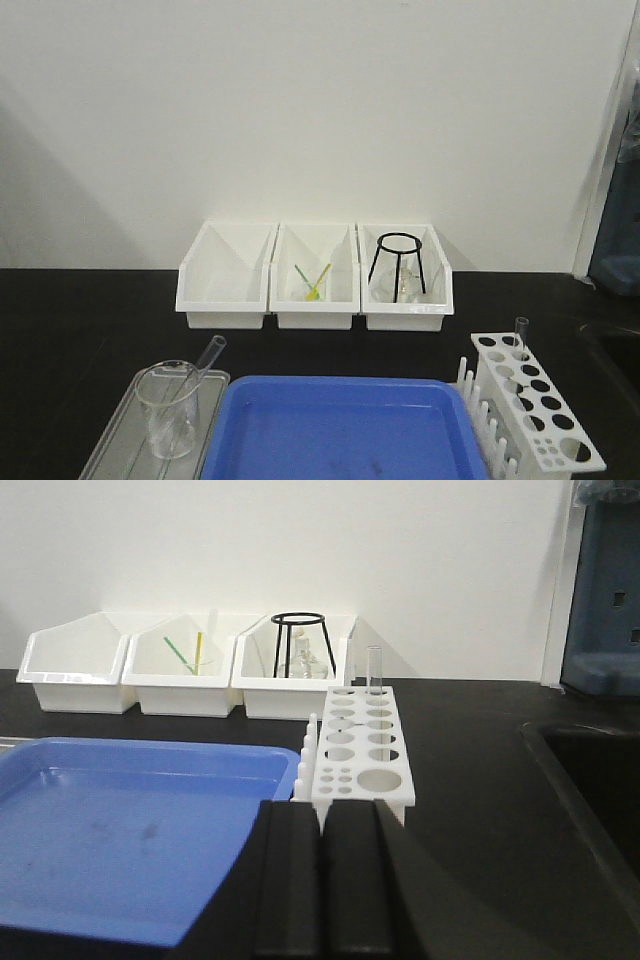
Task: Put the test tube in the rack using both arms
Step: 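Drive the base forward toward the bench and raise both arms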
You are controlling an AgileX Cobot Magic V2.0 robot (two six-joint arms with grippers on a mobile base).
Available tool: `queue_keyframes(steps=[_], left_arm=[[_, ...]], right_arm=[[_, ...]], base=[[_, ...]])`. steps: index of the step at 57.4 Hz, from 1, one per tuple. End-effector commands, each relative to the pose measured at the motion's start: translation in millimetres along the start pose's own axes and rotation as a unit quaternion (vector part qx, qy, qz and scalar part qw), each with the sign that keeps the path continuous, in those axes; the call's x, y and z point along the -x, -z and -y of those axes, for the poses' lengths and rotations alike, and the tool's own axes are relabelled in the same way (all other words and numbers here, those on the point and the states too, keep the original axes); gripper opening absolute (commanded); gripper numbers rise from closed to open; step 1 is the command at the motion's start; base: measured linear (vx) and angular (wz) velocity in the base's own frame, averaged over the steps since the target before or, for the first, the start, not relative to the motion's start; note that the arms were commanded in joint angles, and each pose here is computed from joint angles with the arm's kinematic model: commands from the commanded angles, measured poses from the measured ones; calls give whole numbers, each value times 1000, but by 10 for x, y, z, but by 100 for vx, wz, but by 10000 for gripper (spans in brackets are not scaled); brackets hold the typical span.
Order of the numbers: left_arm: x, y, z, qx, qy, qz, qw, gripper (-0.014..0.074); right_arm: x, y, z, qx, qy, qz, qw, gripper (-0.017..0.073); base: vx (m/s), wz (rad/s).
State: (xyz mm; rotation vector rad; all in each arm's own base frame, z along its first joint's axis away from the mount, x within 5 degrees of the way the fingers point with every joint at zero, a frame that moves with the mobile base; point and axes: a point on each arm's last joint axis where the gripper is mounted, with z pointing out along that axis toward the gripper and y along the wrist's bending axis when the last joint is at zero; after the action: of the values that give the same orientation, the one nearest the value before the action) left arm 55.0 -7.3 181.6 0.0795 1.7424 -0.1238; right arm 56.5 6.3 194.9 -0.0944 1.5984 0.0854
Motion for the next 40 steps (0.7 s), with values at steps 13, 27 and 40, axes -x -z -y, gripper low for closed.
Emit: queue_keyframes(steps=[13, 27, 40], left_arm=[[176, 43, 7, -3, 7, 61, 998, -7], [176, 43, 7, -3, 7, 61, 998, -7], [176, 43, 7, -3, 7, 61, 998, -7]], right_arm=[[9, -1, -5, 2, 8, 33, 999, -10], [9, -1, -5, 2, 8, 33, 999, -10], [9, -1, -5, 2, 8, 33, 999, -10]], base=[[27, -10], [14, -3], [3, 0]])
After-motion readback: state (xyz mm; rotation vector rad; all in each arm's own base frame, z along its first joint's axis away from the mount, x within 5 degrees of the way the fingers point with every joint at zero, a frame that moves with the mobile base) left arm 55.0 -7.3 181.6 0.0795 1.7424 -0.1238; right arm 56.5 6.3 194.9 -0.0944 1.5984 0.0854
